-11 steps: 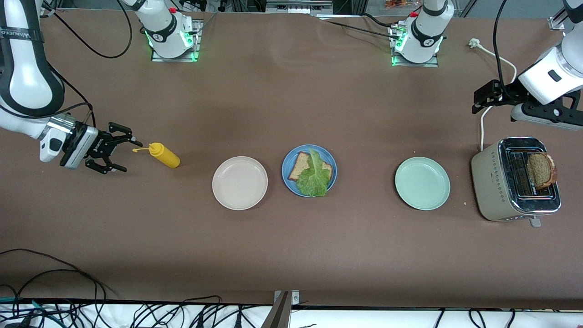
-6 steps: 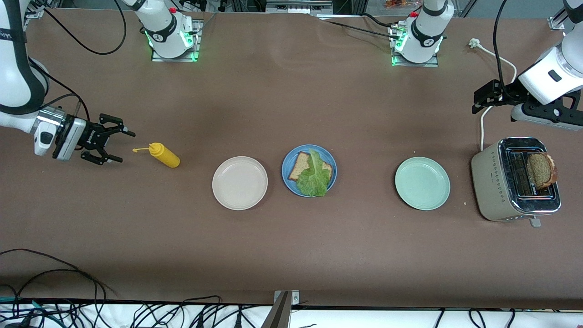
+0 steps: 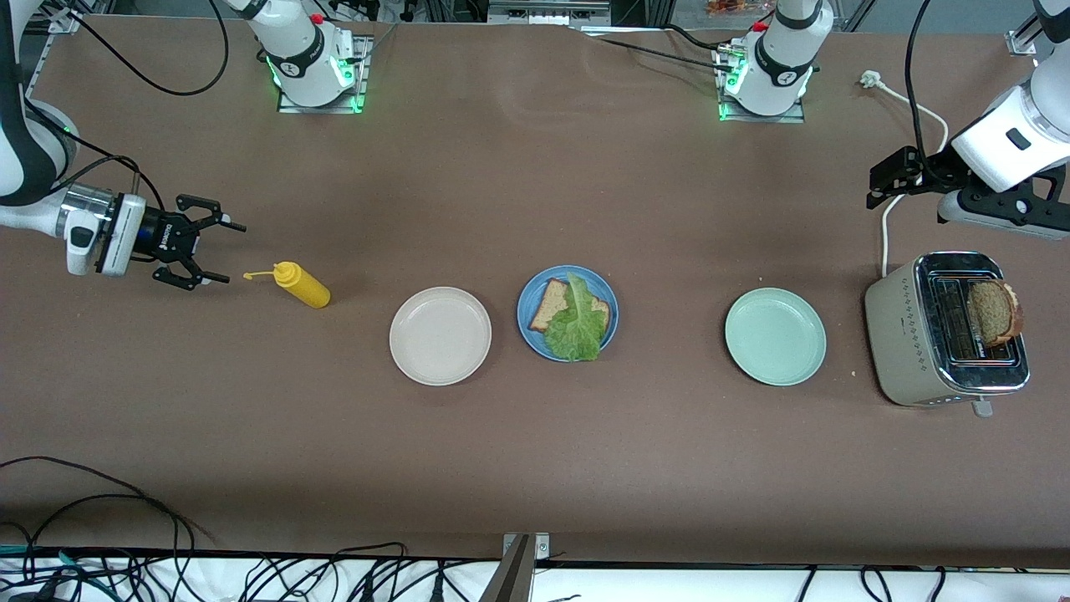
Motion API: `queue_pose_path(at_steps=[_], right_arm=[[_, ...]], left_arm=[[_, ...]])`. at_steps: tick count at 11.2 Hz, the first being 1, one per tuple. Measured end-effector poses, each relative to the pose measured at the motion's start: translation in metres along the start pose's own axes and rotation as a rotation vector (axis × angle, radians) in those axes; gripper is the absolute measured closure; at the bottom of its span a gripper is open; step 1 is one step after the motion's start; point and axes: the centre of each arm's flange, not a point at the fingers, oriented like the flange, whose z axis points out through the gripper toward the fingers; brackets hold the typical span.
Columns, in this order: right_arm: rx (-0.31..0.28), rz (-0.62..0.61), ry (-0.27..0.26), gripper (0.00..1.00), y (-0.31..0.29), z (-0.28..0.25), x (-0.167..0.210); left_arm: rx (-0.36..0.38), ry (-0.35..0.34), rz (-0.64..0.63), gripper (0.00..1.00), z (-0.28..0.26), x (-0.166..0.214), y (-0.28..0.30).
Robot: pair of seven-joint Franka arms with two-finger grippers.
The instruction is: Make sandwich in blue plate with both arms
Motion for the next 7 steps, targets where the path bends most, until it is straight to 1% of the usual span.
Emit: queue_pose_path(at_steps=[4,5,7], right_arm=[[0.016,-0.048,0.056,0.0,0.016,0.015,-0.042],[0.017,-0.063,0.077,0.0,0.019,0.021,-0.047],[0.048,-0.077,0.133,0.0,0.022,0.036,-0.059]], left_arm=[[0.0,0.0,0.0,0.0,0.0,0.0,0.0],[0.0,0.0,0.0,0.0,0.0,0.0,0.0],[0.0,0.0,0.0,0.0,0.0,0.0,0.0]])
